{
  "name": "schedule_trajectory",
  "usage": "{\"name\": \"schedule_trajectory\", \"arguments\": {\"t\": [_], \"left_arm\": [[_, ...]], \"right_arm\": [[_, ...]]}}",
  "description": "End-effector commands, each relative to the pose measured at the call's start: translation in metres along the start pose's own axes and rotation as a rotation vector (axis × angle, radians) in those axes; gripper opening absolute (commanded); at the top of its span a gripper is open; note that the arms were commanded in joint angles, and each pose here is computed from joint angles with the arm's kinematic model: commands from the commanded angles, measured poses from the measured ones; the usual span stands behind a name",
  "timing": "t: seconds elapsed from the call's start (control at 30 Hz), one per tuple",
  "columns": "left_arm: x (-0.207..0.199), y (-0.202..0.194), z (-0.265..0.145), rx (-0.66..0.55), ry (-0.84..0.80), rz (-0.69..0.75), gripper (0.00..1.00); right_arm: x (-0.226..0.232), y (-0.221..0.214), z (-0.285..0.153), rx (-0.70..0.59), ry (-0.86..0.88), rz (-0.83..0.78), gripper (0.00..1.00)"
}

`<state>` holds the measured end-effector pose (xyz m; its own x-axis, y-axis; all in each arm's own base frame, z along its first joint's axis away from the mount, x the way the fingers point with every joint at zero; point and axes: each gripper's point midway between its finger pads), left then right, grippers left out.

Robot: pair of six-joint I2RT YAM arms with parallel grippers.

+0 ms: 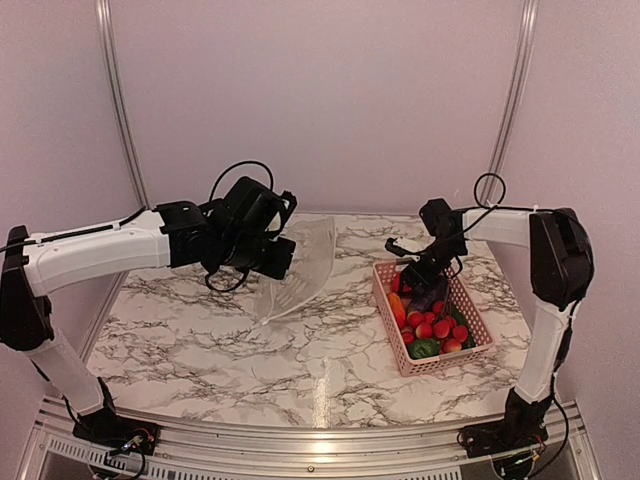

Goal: Place the food in the zip-top bag and seal the zipper
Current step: Pick up the fake vegetable from the bin.

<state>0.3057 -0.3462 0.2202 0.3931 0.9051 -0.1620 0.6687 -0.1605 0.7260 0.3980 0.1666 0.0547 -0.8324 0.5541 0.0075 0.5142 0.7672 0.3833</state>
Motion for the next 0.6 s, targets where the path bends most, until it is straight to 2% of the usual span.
{"name": "schedule_trajectory", "arguments": {"t": [0.0, 0.17, 0.37, 0.57], "left_arm": [[-0.004, 0.012, -0.006, -0.046, -0.030, -0.006, 0.00], [0.006, 0.017, 0.013, -0.075, 0.014, -0.014, 0.00], [0.011, 0.020, 0.027, -0.024, -0.007, -0.159, 0.00], [-0.004, 0.038, 0.022, -0.005, -0.055, -0.237, 0.00]], "right_arm": [[-0.005, 0.006, 0.002, -0.020, -0.039, -0.014, 0.74], [-0.003, 0.011, -0.018, -0.031, -0.047, -0.018, 0.52], [0.012, 0.025, -0.080, -0.091, -0.057, -0.041, 0.46], [0.040, 0.045, -0.130, -0.232, 0.031, -0.120, 0.45]]}}
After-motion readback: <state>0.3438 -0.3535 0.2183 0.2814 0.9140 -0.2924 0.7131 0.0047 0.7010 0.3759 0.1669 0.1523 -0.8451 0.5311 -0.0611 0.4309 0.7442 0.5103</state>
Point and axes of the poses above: each gripper's point midway between its finger pads, its own z axis out along the fingers, its own x axis along the line the jaws close on, y = z × x, and after that the axes turned 8 degrees about -z, right-handed
